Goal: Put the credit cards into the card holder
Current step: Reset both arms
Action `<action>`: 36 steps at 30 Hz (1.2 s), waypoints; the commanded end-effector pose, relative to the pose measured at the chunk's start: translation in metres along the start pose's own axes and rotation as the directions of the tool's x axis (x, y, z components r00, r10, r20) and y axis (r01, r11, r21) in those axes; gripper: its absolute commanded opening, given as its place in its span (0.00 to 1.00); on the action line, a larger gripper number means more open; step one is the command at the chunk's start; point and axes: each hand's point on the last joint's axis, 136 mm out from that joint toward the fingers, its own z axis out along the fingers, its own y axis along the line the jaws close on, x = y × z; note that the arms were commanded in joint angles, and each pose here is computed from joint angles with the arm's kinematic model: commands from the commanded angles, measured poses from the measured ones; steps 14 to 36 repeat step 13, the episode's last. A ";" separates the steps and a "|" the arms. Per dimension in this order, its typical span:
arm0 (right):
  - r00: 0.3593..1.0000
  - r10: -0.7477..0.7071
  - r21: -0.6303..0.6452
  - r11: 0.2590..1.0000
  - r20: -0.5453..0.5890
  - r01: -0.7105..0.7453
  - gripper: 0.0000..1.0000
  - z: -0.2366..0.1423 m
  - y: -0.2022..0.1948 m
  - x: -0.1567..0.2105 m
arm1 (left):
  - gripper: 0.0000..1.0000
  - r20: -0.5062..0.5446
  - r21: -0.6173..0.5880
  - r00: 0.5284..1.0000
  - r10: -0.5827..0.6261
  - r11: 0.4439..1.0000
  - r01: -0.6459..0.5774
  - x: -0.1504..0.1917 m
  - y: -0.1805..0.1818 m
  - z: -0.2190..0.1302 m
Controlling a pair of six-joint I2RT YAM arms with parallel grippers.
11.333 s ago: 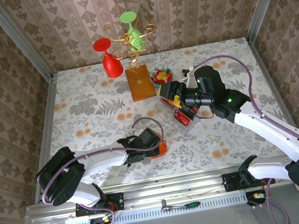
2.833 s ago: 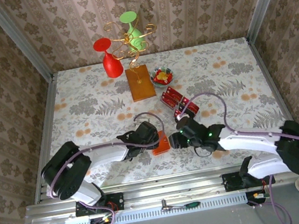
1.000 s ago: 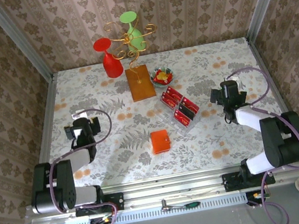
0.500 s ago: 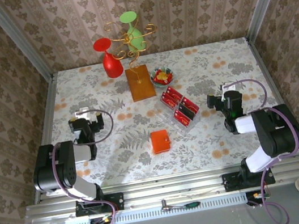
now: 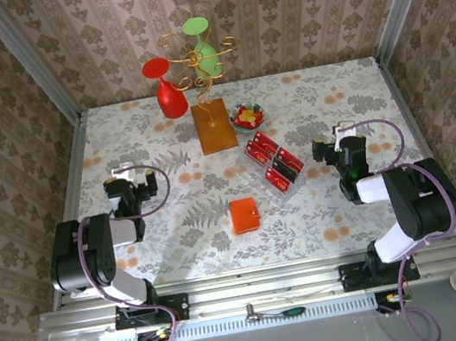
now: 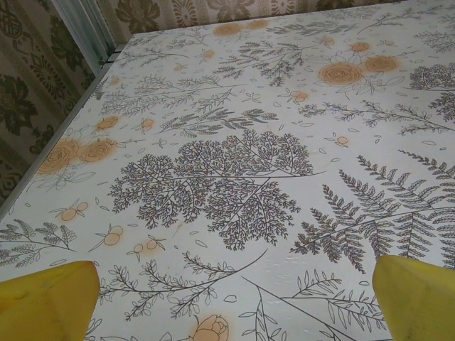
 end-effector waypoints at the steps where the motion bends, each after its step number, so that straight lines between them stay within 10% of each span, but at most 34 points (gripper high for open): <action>1: 0.999 -0.007 0.027 1.000 0.052 0.006 1.00 0.000 -0.003 -0.015 | 1.00 0.028 0.012 1.000 -0.010 1.000 0.010 -0.012 0.000 0.002; 36: 0.999 -0.001 0.007 1.000 0.049 0.000 1.00 0.000 -0.002 -0.015 | 1.00 0.028 0.011 1.000 -0.011 1.000 0.011 -0.011 0.000 0.002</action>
